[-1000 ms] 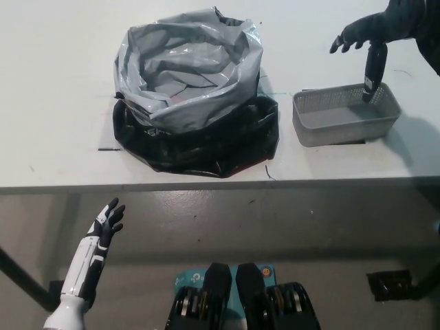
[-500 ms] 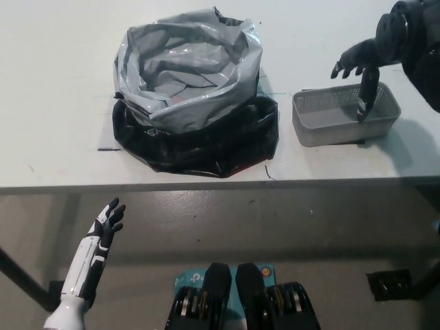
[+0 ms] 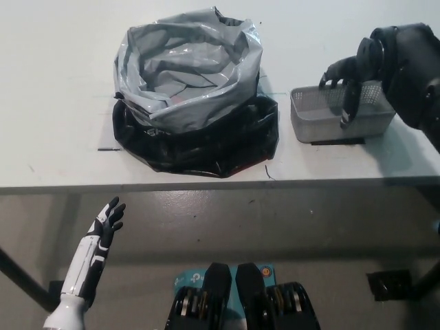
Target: Use the right hand to pick up a small rectangular container and put it into a plastic bag and lift the bag
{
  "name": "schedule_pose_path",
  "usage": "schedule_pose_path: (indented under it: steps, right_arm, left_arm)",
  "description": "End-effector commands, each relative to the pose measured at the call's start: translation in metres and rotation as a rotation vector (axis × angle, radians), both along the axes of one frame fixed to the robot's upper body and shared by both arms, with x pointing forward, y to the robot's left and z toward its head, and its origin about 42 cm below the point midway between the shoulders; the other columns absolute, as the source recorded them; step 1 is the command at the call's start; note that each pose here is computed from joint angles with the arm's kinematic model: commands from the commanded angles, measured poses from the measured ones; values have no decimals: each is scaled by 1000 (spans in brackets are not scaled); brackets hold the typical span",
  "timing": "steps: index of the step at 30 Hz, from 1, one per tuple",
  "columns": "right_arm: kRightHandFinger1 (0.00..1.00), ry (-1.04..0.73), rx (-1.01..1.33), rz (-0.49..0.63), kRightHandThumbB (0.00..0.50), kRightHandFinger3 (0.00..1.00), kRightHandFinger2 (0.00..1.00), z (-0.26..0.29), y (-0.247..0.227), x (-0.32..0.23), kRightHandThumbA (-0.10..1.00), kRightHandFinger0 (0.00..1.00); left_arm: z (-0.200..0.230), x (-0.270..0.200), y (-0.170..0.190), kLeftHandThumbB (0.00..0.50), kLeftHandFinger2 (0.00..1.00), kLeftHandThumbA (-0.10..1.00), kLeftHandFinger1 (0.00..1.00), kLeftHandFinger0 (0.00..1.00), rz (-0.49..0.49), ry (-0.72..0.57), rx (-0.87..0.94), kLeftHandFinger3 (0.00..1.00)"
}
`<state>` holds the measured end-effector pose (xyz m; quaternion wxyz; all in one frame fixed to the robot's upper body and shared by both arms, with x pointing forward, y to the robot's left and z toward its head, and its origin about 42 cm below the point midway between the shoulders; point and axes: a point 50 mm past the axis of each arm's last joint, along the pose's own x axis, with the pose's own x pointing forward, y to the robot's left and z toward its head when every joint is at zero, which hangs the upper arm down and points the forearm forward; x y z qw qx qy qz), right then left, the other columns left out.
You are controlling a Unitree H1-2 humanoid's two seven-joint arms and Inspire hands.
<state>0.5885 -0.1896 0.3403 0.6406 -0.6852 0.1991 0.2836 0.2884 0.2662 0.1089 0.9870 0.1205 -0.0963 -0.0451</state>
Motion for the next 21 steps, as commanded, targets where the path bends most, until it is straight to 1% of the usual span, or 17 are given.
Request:
schedule_pose_path:
  steps: [1,6,8,10,12,14,16,19,21]
  right_arm:
    - [1000,-141,46,23,500,1000,1000,18,10,7,806,1000]
    - [1000,-142,48,23,500,1000,1000,15,14,7,793,1000]
    - [1000,-143,46,23,500,1000,1000,15,13,7,809,1000]
    - [1000,-143,49,20,500,1000,1000,14,12,7,800,1000]
    - [1000,-144,45,18,500,1000,1000,11,10,7,815,1000]
    - [1000,-148,46,16,500,1000,1000,9,9,8,803,1000]
    - [1000,-151,34,26,500,1000,1000,8,8,8,822,1000]
    - [1000,-147,34,24,500,1000,1000,4,5,8,829,1000]
    - [1000,-137,46,7,500,1000,1000,-4,2,7,797,1000]
  left_arm:
    - [15,5,3,256,1000,1000,1000,1000,-30,-73,25,1000]
    - [19,7,4,247,1000,1000,1000,1000,-28,-76,31,1000]
    - [20,8,4,248,1000,1000,1000,1000,-26,-81,32,1000]
    - [20,8,4,250,1000,1000,1000,1000,-26,-81,36,1000]
    - [21,9,4,242,1000,1000,1000,1000,-28,-88,30,1000]
    - [21,9,4,236,1000,1000,1000,1000,-27,-88,26,1000]
    - [21,10,4,245,1000,1000,1000,1000,-26,-86,25,1000]
    - [22,12,5,246,1000,1000,1000,1000,-25,-87,29,1000]
    - [22,12,5,238,1000,1000,1000,1000,-25,-86,29,1000]
